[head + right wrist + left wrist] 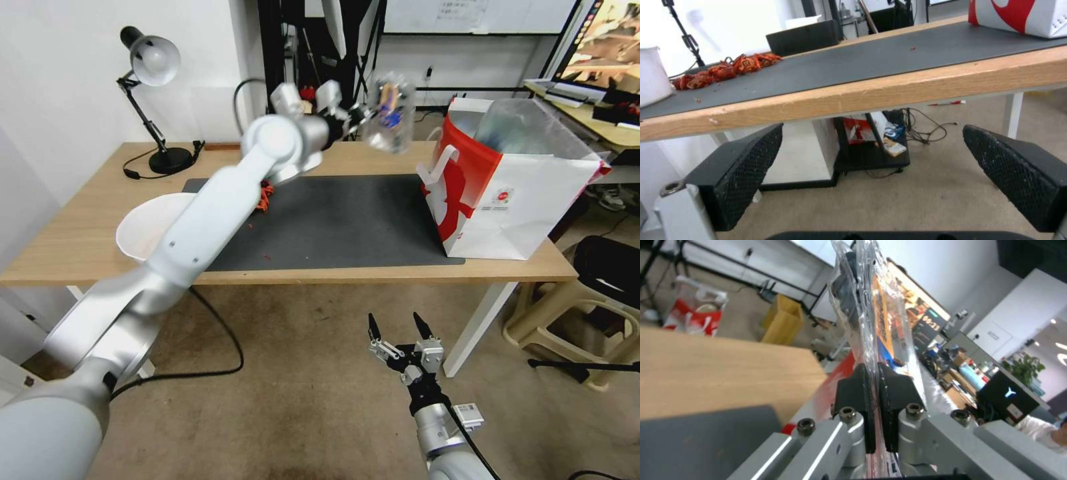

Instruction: Close the takeout container lid, then place the container into the takeout bag.

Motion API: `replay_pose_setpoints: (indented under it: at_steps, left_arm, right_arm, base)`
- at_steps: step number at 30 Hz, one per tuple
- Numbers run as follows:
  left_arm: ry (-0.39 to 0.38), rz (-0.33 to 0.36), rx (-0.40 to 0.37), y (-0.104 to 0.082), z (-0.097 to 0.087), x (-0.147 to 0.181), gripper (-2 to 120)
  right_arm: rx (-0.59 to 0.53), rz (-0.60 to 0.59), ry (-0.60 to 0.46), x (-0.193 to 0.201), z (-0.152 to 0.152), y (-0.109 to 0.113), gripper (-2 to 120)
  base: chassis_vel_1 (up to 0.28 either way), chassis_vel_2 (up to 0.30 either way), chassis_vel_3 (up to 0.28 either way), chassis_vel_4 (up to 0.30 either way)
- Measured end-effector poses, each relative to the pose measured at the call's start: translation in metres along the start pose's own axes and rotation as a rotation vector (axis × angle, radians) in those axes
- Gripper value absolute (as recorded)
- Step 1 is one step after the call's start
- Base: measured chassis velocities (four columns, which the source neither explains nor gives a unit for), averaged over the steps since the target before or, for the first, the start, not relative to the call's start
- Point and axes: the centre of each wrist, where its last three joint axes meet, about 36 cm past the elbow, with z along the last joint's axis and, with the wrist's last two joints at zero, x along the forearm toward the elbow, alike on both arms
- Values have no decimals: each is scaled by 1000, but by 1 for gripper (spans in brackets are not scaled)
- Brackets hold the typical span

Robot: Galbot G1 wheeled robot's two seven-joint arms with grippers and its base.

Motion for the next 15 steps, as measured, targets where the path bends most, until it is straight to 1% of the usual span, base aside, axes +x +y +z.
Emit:
replay_pose_setpoints:
  at_steps: [1,2,3,4,5,6,7,8,10,11,13,15]
  left_arm:
    - [-3,11,-21,-11,2,-9,2]
    - [-3,11,-21,-11,2,-9,2]
    - [-5,21,-36,-19,4,-16,2]
    - [-11,40,-56,-34,7,-26,2]
    - [-16,52,-67,-43,9,-33,2]
    - [-19,57,-72,-48,10,-36,2]
    - [-19,57,-72,-48,10,-36,2]
    - [-41,82,-103,-69,17,-53,2]
    - [-51,101,-143,-89,30,-70,2]
    - [-51,101,-143,-89,30,-70,2]
    - [-61,106,-182,-96,39,-80,2]
    - [-64,104,-191,-95,40,-82,2]
  right_arm:
    - [0,1,0,0,1,0,100]
    - [0,1,0,0,1,0,100]
    - [0,2,0,-1,1,1,100]
    - [0,2,0,-1,1,1,100]
    - [0,2,0,-1,1,1,100]
    - [1,3,1,-1,1,1,100]
    - [1,3,1,-1,1,1,100]
    - [3,6,2,-1,2,0,100]
    - [6,11,4,0,2,-2,100]
    - [6,11,4,0,2,-2,100]
    - [9,15,6,1,2,-4,100]
    - [10,16,7,1,2,-4,100]
  base:
    - [0,0,0,0]
    - [0,0,0,0]
    - [0,0,0,0]
    - [0,0,0,0]
    - [0,0,0,0]
    - [0,0,0,0]
    - [0,0,0,0]
    - [0,0,0,0]
    - [0,0,0,0]
    - [0,0,0,0]
    - [0,0,0,0]
    - [0,0,0,0]
